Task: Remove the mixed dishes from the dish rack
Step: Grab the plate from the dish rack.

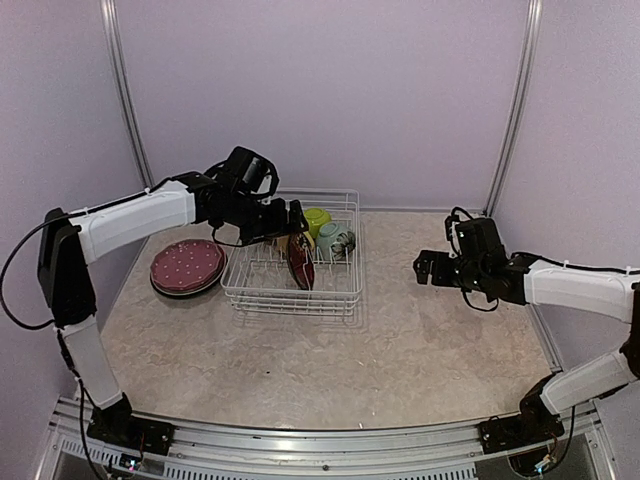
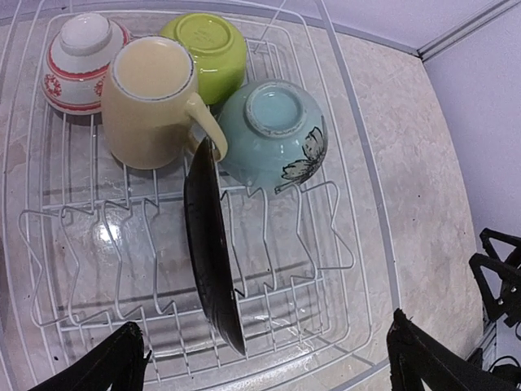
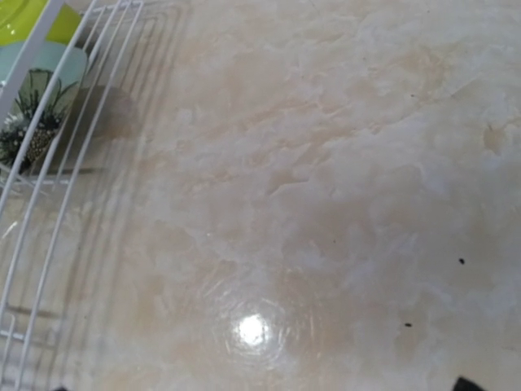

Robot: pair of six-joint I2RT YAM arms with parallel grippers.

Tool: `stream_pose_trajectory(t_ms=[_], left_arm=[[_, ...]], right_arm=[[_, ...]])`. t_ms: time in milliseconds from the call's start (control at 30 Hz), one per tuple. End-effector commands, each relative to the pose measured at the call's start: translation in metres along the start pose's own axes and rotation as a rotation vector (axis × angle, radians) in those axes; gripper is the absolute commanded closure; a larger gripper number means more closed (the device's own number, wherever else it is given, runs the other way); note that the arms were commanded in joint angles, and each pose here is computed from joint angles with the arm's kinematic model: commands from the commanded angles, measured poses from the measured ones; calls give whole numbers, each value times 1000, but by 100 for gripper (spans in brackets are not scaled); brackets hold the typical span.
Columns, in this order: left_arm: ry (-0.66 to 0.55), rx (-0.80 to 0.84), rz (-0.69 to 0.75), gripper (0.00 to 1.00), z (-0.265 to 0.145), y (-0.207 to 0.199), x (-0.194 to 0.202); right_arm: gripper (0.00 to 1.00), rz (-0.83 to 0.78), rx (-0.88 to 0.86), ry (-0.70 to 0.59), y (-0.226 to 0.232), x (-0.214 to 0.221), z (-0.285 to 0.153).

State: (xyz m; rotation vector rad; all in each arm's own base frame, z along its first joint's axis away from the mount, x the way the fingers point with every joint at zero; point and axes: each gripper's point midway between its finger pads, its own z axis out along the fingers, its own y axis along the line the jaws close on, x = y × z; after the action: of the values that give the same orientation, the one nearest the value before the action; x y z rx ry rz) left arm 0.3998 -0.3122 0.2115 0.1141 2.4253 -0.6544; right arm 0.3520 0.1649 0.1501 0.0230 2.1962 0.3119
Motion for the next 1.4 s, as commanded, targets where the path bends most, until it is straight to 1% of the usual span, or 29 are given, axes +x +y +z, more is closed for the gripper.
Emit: stream_pose_trajectory(t_ms=[0, 100, 200, 300, 500, 667, 733, 867, 1000, 1167, 1367], left_arm=[[59, -115, 59, 1, 24, 5, 11], [94, -186, 54, 2, 41, 13, 17], [120, -237, 57, 3, 59, 21, 24], [131, -267, 70, 7, 72, 27, 30], [124, -343, 134, 22, 87, 36, 35], [130, -388, 152, 37, 95, 42, 33], [141, -409, 154, 40, 98, 45, 34], [156, -419, 154, 51, 102, 44, 34], [166, -420, 158, 64, 105, 42, 36], [162, -405, 160, 76, 100, 35, 32], [142, -400, 183, 81, 89, 21, 27]], right_arm=[[0, -32, -33, 29, 8, 7, 0], [0, -42, -56, 50, 13, 11, 1], [0, -39, -75, 38, 15, 9, -1], [0, -43, -93, 24, 18, 8, -3], [0, -46, -86, 20, 17, 6, -3], [0, -42, -86, 25, 17, 8, -1], [0, -40, -84, 26, 16, 8, -1], [0, -41, -79, 25, 15, 8, -1], [0, -40, -71, 26, 14, 9, -1], [0, -38, -72, 25, 13, 9, -4], [0, -32, -76, 18, 13, 8, -5]])
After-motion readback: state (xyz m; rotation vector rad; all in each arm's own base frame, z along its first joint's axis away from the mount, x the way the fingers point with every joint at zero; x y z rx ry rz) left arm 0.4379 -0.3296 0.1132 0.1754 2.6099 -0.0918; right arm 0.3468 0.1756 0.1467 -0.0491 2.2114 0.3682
